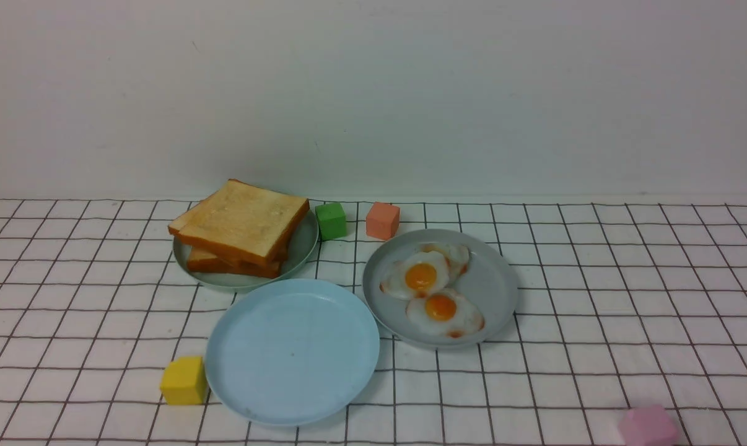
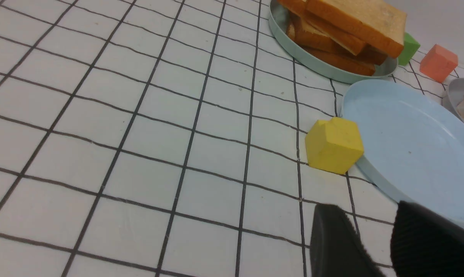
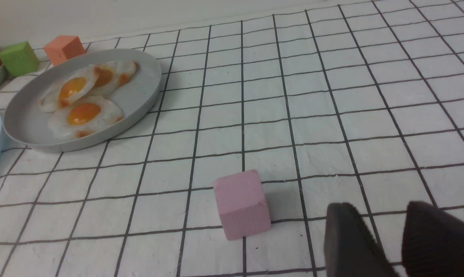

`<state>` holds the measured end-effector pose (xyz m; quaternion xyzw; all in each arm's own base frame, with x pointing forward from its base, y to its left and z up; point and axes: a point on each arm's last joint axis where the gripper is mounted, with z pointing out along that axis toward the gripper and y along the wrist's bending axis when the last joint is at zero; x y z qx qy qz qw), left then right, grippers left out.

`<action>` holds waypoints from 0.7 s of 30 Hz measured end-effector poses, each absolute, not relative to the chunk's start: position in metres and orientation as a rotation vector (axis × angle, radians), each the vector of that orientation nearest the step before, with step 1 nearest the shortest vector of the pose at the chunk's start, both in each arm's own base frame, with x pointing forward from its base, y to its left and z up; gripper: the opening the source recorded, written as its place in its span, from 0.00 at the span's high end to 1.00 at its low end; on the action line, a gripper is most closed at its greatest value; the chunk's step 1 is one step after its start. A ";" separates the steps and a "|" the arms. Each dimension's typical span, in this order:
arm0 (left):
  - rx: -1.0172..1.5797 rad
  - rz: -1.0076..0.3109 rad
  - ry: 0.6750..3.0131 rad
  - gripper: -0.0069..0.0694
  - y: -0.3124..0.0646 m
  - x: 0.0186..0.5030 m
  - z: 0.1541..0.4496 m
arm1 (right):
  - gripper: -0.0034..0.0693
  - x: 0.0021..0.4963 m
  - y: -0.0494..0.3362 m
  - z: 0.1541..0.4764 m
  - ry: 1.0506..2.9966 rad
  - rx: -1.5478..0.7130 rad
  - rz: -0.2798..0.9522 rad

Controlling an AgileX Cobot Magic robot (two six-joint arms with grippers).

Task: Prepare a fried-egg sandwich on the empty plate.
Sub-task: Use the left arm to grab a slice of bread

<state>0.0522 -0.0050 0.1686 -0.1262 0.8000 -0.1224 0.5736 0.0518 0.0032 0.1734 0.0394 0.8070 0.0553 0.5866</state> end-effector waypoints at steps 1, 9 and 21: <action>-0.296 -0.287 1.875 0.60 -0.005 0.052 0.169 | 0.62 0.052 0.003 0.173 1.881 0.092 0.129; -0.295 -0.286 1.875 0.60 -0.005 0.052 0.169 | 0.62 0.052 0.003 0.173 1.881 0.092 0.129; -0.704 -0.757 1.530 0.60 -0.006 0.057 0.192 | 0.62 0.052 0.003 0.173 1.881 0.092 0.129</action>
